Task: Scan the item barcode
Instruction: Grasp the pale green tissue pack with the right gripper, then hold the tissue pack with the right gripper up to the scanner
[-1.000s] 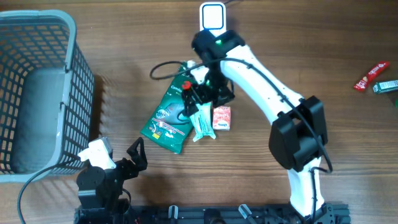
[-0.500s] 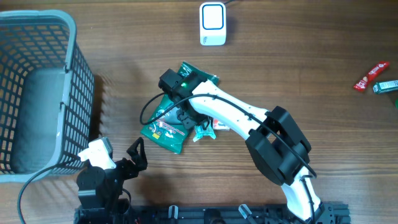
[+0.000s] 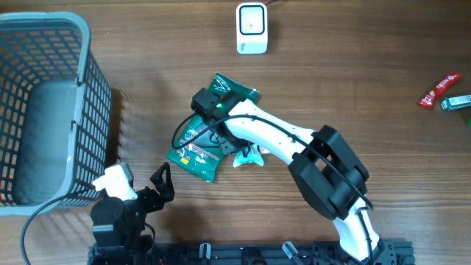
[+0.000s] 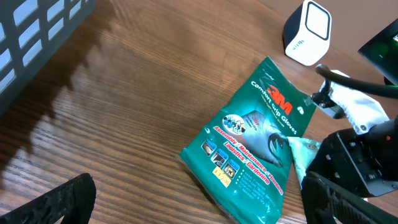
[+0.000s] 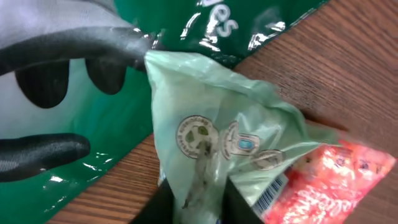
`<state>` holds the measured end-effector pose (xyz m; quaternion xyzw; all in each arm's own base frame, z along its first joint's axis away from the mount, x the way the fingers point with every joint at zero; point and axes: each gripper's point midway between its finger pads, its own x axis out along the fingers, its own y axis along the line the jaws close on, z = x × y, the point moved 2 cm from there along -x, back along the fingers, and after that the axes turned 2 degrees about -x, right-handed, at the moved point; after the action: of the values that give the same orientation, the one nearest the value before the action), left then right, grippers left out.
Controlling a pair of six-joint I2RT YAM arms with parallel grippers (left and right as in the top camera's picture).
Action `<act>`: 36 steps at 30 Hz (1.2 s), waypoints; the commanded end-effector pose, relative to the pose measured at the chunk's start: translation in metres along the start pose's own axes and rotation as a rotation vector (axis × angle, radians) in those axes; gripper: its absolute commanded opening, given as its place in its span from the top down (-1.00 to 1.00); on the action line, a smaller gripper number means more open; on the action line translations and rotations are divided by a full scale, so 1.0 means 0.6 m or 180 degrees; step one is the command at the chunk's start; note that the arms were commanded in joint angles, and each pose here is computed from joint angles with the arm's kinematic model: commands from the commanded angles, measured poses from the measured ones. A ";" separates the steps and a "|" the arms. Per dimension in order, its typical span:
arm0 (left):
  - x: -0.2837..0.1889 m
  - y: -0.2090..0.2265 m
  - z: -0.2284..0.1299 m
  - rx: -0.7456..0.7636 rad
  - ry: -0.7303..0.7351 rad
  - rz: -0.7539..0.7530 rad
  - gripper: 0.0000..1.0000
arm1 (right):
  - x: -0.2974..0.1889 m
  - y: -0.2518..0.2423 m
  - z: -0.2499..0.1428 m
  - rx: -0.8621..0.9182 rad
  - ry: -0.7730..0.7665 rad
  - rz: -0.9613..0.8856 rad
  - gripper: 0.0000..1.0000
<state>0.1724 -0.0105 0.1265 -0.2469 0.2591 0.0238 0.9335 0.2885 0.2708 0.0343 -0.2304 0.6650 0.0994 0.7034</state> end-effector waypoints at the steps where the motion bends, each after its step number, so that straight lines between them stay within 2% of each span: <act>1: 0.000 -0.003 -0.001 -0.0019 0.0003 -0.0044 -1.00 | -0.011 0.035 -0.005 0.0083 0.0198 0.0410 0.91; 3: 0.000 -0.003 -0.001 -0.0019 0.0003 -0.0044 -1.00 | -0.074 0.073 0.010 -0.0010 0.0253 0.1223 0.91; 5: 0.000 -0.003 -0.001 -0.0019 0.0003 -0.0044 -1.00 | -0.191 0.113 0.018 -0.0683 0.0148 0.2834 0.91; 7: 0.000 -0.003 -0.001 -0.0019 0.0003 -0.0044 -1.00 | -0.274 0.090 0.006 -0.1406 -0.0332 0.4159 0.91; 11: 0.000 -0.003 -0.001 -0.0019 0.0003 -0.0044 -1.00 | -0.323 0.002 0.043 -0.1080 -0.1165 0.5239 0.91; 14: 0.000 -0.003 -0.001 -0.0019 0.0003 -0.0044 -1.00 | -0.344 -0.021 0.069 -0.1187 -0.1683 0.5481 0.91; 15: 0.000 -0.003 -0.001 -0.0019 0.0003 -0.0044 -1.00 | -0.341 -0.019 0.075 -0.1390 -0.1897 0.5388 0.91; 17: 0.000 -0.003 -0.001 -0.0019 0.0003 -0.0044 -1.00 | -0.336 -0.012 0.083 -0.2049 -0.2582 0.5077 0.91; 19: 0.000 -0.003 -0.001 -0.0019 0.0003 -0.0044 -1.00 | -0.353 -0.015 0.083 -0.2492 -0.3287 0.5020 0.91; 21: 0.000 -0.003 -0.001 -0.0019 0.0003 -0.0044 -1.00 | -0.355 -0.014 0.093 -0.2795 -0.3641 0.4859 0.91; 28: 0.000 -0.003 -0.001 -0.0019 0.0003 -0.0044 -1.00 | -0.357 -0.014 0.099 -0.3002 -0.3881 0.4731 0.91; 36: 0.000 -0.003 -0.001 -0.0019 0.0003 -0.0044 -1.00 | -0.357 -0.014 0.099 -0.2954 -0.3817 0.4766 0.91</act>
<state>0.1724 -0.0105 0.1265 -0.2469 0.2591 0.0238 0.9335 0.3295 0.3250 0.2335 0.0612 0.1073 0.8379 0.5317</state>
